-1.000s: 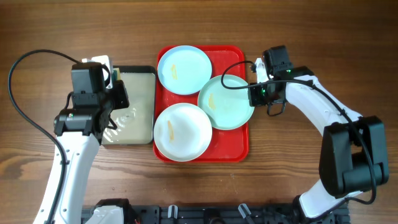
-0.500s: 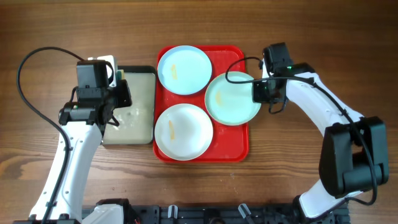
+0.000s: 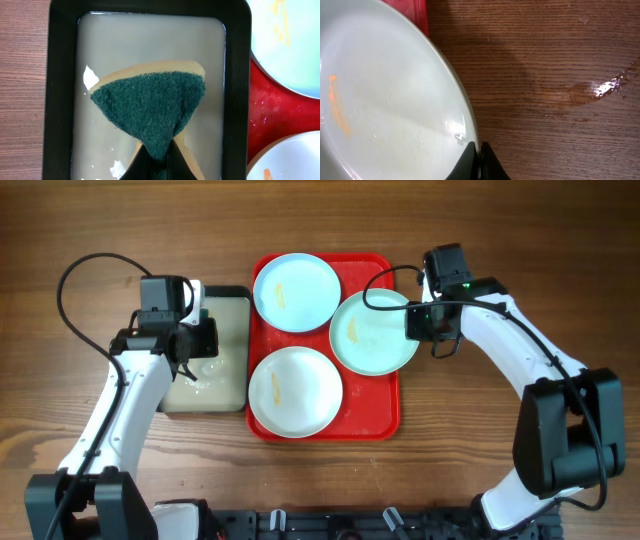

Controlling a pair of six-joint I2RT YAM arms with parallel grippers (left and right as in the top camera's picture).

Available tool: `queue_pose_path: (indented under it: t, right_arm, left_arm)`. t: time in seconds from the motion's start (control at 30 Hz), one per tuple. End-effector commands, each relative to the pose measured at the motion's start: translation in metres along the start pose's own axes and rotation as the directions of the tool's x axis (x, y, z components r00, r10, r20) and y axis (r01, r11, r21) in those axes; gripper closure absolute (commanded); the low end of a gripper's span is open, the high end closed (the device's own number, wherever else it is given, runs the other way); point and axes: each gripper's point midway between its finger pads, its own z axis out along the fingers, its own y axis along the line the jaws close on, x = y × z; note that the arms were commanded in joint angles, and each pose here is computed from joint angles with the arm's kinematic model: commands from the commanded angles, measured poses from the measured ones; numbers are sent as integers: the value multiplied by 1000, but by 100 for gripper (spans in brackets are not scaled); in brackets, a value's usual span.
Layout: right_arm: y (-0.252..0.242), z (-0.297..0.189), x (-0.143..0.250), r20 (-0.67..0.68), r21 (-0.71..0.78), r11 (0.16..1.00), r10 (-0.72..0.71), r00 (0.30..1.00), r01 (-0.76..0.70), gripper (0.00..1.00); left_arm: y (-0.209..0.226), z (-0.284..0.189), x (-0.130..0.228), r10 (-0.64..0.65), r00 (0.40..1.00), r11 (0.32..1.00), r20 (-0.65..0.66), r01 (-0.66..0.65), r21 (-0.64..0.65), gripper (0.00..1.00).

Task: Clean dirty plates on tray and stack at the side
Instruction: 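Dip the sponge into the black water tray with the left gripper, then move the sponge onto the pale blue plate held by right gripper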

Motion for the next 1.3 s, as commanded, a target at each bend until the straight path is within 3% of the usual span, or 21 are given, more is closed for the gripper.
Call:
queue_pose_path:
  t: [0.0, 0.3, 0.53, 0.63, 0.8, 0.9, 1.1, 1.27]
  right_arm:
    - [7, -5, -6, 15, -22, 1000, -12, 1000, 13, 96]
    - [7, -5, -4, 10, -22, 1000, -15, 1000, 15, 96]
    - [18, -5, 2, -13, -85, 994, -63, 998, 62, 96]
    - [18, -5, 2, -13, -84, 995, -63, 998, 62, 96]
    - [17, -1, 3, -6, -85, 995, -61, 998, 60, 96]
    - [13, -1, -2, 11, -58, 998, -39, 999, 39, 96]
    - [6, 0, -2, 13, -21, 1000, -7, 1000, 7, 96]
    - [6, 0, -1, 8, -21, 1000, -7, 1000, 7, 96]
  left_arm:
    - [-4, -2, -8, 30, 999, 999, 21, -31, 14, 96]
    - [-1, -3, -21, 22, 997, 1000, 74, -22, -3, 96]
    - [5, -64, -83, 26, 993, 999, 113, -22, -44, 96]
    - [-15, -65, -86, 27, 1000, 997, -4, -26, 72, 96]
    - [-59, -27, -68, 44, 989, 972, -141, -9, 236, 96]
    - [-102, -28, -63, 129, 983, 953, -132, -87, 289, 96]
    - [-193, -36, -67, 119, 991, 920, -54, -90, 381, 96]
    - [-236, -18, -49, 160, 984, 903, -83, -112, 414, 96]
